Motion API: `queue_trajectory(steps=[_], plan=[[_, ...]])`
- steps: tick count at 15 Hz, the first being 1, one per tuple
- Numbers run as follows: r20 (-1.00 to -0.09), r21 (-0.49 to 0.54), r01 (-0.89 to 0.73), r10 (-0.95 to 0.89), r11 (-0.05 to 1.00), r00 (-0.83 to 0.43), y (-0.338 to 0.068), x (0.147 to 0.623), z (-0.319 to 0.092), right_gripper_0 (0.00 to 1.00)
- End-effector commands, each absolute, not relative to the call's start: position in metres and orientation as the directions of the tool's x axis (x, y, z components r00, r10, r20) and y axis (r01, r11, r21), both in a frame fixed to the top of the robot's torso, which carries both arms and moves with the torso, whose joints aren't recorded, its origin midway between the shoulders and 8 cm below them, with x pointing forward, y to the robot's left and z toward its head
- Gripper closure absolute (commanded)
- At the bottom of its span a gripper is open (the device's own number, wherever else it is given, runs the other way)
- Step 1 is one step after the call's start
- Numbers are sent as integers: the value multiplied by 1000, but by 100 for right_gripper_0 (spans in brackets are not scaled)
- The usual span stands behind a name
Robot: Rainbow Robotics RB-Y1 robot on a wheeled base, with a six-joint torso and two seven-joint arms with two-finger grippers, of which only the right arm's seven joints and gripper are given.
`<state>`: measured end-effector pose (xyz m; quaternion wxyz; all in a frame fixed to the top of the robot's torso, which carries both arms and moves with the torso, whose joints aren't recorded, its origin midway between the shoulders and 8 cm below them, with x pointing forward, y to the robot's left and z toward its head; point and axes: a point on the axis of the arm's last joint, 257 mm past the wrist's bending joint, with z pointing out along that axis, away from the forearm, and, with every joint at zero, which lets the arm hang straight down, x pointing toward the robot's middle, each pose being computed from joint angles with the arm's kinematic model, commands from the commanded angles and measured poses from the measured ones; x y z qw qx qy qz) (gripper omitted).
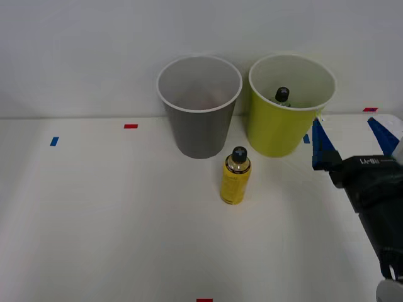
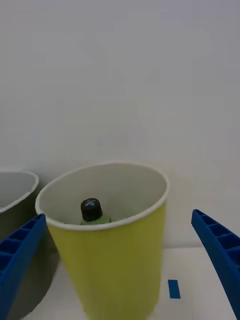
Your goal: Put cans in the gray bin, plastic bottles in the light green bin
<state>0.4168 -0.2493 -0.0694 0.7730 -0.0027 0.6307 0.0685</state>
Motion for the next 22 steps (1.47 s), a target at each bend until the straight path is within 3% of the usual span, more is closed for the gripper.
queue_trajectory(steps=[1, 4, 9, 10, 17, 20, 22], plan=[[-986, 37, -85, 51, 996, 161, -257, 375, -107, 0], [-995, -19, -36, -16, 999, 102, -274, 337, -139, 0], [-995, -97, 30, -98, 995, 23, -287, 314, -168, 0], [-987, -159, 65, -160, 985, 2, -292, 308, -174, 0], [-939, -334, 178, -310, 926, -152, -317, 265, -231, 0], [-960, -276, 173, -262, 945, -99, -321, 241, -260, 0], [-990, -138, 140, -133, 980, -44, -311, 226, -269, 0]])
